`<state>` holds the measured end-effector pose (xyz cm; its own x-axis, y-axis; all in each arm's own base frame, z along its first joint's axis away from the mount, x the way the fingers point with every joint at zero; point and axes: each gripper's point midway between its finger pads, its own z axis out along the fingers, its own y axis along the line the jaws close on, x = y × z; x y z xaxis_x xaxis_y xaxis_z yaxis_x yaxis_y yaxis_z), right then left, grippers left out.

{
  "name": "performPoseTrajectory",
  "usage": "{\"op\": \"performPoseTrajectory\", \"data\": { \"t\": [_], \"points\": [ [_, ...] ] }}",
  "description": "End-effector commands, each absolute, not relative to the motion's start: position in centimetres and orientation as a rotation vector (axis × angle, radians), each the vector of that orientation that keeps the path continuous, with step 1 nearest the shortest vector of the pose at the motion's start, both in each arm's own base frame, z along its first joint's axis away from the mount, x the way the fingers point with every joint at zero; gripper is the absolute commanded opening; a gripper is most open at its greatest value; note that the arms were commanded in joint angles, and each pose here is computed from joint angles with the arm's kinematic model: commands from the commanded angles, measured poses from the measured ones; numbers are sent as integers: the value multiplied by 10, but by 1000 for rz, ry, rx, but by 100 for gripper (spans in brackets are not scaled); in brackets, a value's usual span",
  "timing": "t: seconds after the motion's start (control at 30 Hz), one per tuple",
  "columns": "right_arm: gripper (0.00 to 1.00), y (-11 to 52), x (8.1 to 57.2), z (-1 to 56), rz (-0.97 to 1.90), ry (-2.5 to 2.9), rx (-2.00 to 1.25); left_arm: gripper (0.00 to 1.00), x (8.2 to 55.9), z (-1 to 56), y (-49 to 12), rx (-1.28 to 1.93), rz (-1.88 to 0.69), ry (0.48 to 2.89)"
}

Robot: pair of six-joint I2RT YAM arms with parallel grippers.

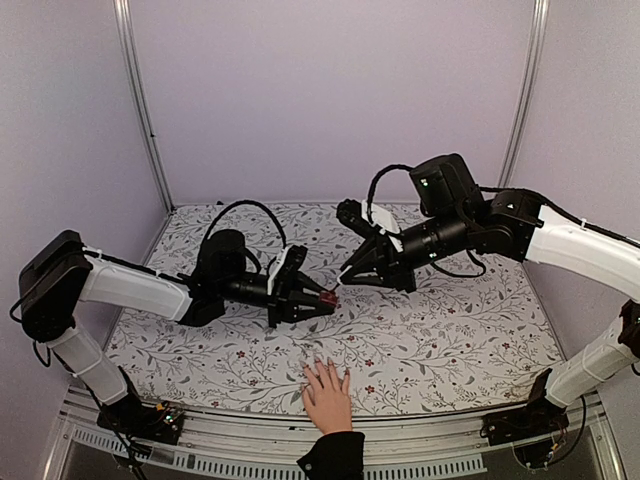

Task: Paint the nails
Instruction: Close the nail polish bottle.

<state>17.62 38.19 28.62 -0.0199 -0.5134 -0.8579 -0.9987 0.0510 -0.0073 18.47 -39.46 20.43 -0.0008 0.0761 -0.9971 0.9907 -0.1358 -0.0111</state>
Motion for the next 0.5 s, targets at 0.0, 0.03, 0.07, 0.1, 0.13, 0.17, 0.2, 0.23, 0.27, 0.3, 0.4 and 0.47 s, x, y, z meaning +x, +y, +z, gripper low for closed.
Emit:
{"op": "performPoseTrajectory", "data": {
  "t": [0.0, 0.03, 0.07, 0.1, 0.13, 0.17, 0.2, 0.23, 0.27, 0.3, 0.4, 0.47],
  "points": [
    [0, 386, 175, 288, 859, 1600, -1547, 0, 181, 214, -400, 1381, -1267, 1162],
    [0, 386, 175, 288, 859, 1600, -1547, 0, 180, 214, -400, 1382, -1267, 1160],
    [0, 386, 175, 287, 859, 1602, -1548, 0, 180, 214, -401, 1385, -1267, 1159],
    [0, 387, 175, 286, 857, 1605, -1549, 0, 179, 213, -401, 1387, -1266, 1161],
    [0, 387, 175, 285, 854, 1608, -1550, 0, 179, 213, -401, 1389, -1265, 1163],
    [0, 386, 176, 284, 851, 1613, -1549, 0, 179, 213, -401, 1388, -1263, 1163],
    [0, 386, 176, 283, 849, 1615, -1548, 0, 179, 213, -401, 1388, -1262, 1163],
    [0, 386, 176, 282, 846, 1618, -1548, 0, 179, 213, -400, 1389, -1264, 1164],
    [0, 386, 176, 281, 843, 1621, -1547, 0, 178, 213, -401, 1391, -1263, 1159],
    [0, 386, 176, 281, 843, 1623, -1548, 0, 178, 213, -401, 1392, -1264, 1160],
    [0, 385, 176, 278, 840, 1629, -1550, 0, 178, 214, -401, 1391, -1262, 1158],
    [0, 385, 176, 276, 840, 1635, -1553, 0, 178, 214, -400, 1393, -1255, 1157]
  ]
}}
